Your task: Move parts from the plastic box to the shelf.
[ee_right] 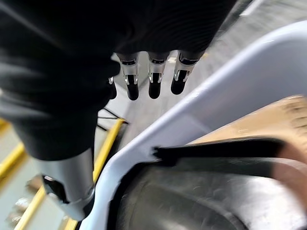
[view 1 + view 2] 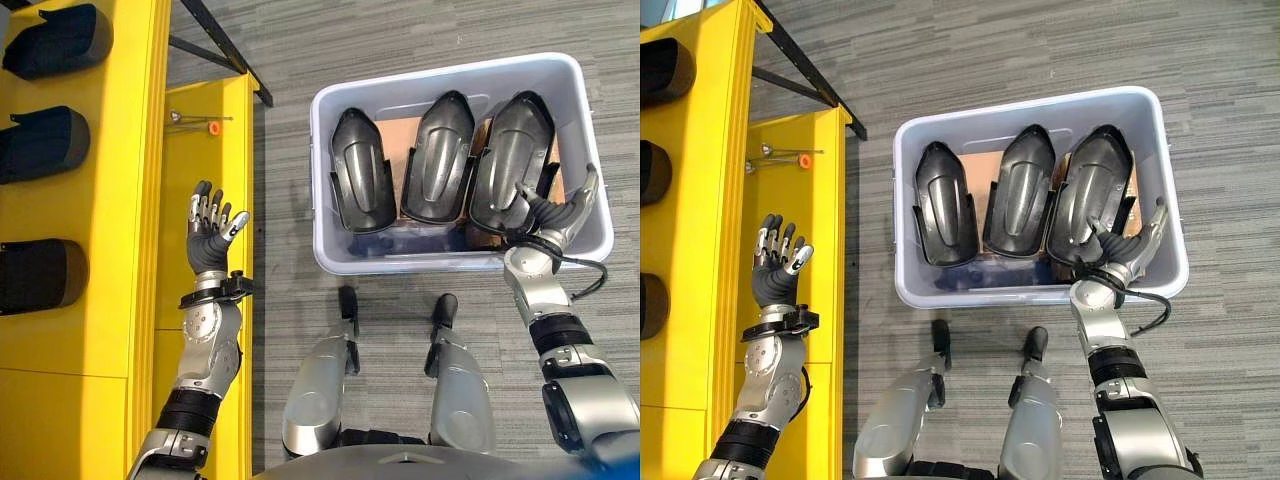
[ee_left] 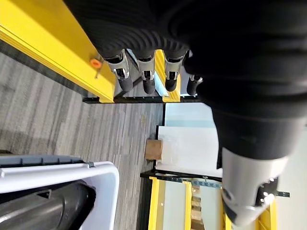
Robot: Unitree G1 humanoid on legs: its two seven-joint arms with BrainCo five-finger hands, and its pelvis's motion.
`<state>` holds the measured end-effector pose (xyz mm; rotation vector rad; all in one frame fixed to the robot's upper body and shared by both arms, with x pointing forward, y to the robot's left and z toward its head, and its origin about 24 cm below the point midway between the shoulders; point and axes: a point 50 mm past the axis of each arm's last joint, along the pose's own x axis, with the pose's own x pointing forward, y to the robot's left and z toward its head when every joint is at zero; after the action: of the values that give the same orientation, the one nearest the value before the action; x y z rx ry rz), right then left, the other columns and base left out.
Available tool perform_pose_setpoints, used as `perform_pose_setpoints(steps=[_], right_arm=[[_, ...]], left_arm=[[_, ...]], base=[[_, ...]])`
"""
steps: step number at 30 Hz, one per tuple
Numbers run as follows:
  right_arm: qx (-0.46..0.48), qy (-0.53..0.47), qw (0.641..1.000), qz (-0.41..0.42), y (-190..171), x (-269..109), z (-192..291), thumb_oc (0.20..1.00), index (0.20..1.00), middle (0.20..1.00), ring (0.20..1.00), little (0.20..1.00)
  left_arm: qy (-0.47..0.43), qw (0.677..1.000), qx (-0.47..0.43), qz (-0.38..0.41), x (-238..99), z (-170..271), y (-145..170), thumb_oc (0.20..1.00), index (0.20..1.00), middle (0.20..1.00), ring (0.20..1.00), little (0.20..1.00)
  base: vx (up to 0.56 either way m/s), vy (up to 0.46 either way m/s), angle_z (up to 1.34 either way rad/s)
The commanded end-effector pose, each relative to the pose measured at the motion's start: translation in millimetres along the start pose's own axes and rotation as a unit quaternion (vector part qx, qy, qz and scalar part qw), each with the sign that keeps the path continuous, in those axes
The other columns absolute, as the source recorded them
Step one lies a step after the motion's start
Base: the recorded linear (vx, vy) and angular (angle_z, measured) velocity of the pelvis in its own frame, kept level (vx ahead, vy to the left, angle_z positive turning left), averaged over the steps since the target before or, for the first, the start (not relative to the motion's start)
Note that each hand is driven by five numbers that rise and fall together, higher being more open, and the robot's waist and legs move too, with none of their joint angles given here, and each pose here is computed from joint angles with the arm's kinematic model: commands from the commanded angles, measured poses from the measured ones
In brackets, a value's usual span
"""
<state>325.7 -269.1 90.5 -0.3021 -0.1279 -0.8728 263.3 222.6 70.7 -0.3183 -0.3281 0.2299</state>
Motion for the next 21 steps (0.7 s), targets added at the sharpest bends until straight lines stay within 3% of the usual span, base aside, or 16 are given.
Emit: perform_pose_setpoints(steps=[1, 8, 21], right_arm=[[0.035, -0.039, 0.998, 0.017, 1, 8, 20, 1.0, 1.0, 1.0, 1.0, 1.0], [0.032, -0.04, 0.998, 0.035, 8, 19, 34, 1.0, 1.0, 1.0, 1.0, 1.0], [0.029, 0.012, 0.999, -0.026, -9, 49, 35, 1.0, 1.0, 1.0, 1.0, 1.0]], left_arm=[[-0.03, 1.0, 0.003, -0.008, 0, 14, 1, 1.0, 1.0, 1.0, 1.0, 1.0], [-0.026, 1.0, 0.002, -0.012, 6, 14, -4, 1.0, 1.0, 1.0, 1.0, 1.0], [-0.014, 0.999, -0.007, -0.039, 10, 10, -15, 1.0, 1.0, 1.0, 1.0, 1.0]], base=[[-0.01, -0.032, -0.02], [-0.01, -0.017, -0.03], [0.0, 0.003, 0.0]])
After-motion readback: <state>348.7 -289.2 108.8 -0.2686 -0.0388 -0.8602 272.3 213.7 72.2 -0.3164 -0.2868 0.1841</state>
